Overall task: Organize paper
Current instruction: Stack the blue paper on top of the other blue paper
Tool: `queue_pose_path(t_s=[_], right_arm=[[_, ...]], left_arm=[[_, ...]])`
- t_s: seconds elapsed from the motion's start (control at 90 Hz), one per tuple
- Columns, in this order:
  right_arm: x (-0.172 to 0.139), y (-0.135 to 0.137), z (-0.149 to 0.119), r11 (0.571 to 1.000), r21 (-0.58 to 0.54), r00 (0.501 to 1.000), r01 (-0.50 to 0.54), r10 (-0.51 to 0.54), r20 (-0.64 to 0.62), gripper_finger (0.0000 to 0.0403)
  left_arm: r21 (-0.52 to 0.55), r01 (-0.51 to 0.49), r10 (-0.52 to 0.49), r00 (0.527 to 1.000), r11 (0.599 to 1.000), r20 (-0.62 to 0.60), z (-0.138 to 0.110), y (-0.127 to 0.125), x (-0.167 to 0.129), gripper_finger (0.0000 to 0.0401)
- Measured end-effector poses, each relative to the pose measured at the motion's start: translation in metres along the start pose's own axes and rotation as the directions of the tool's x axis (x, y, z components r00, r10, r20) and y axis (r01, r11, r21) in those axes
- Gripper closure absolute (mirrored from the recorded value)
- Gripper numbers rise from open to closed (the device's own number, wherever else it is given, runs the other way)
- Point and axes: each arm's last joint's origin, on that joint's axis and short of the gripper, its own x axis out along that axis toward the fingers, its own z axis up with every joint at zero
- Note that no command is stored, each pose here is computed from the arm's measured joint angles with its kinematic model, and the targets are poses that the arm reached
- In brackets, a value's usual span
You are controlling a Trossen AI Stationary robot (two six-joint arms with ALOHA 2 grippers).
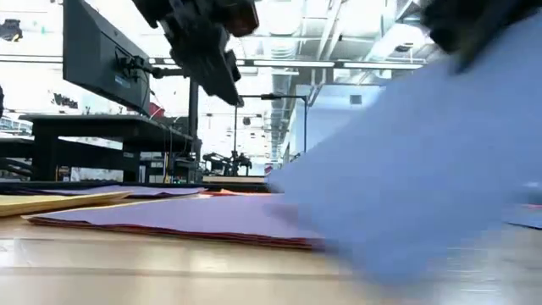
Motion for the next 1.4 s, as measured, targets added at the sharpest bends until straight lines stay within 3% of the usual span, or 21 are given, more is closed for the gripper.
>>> queue_pose_path(t_s=[0.122,0.244,0.467,0.744,1.1,1.222,1.4], right_arm=[[-0.021,-0.034,-0.016,0.974,0.11,0.979,0.2,-0.203,0.016,0.0403],[-0.023,-0.053,-0.022,0.914,0.104,0.919,0.392,-0.393,-0.01,0.0403],[-0.008,-0.067,-0.04,0.838,0.043,0.838,0.543,-0.539,-0.088,0.0403],[0.017,-0.08,-0.062,0.773,0.012,0.772,0.634,-0.631,-0.075,0.0403],[0.041,-0.09,-0.069,0.681,0.027,0.681,0.732,-0.727,-0.087,0.0399],[0.041,-0.092,-0.07,0.636,0.03,0.634,0.771,-0.763,-0.13,0.0371],[0.033,-0.088,-0.072,0.641,0.042,0.639,0.767,-0.755,-0.145,0.0305]], left_arm=[[-0.001,-0.056,0.056,0.998,0.998,-0.012,-0.002,0.001,-0.007,0.0401],[-0.001,-0.064,0.064,0.998,0.998,-0.021,-0.003,0.002,-0.004,0.0401],[0.008,-0.063,0.064,0.997,0.998,-0.048,-0.005,0.002,-0.002,0.0401],[0.023,-0.062,0.063,0.997,0.998,-0.048,-0.005,0.002,-0.002,0.0401],[0.023,-0.061,0.062,0.997,0.998,-0.053,-0.006,0.002,-0.002,0.0401],[0.023,-0.062,0.063,0.996,0.998,-0.061,-0.006,0.002,-0.002,0.0401],[0.023,-0.062,0.063,0.996,0.998,-0.065,-0.007,0.002,-0.002,0.0401]])
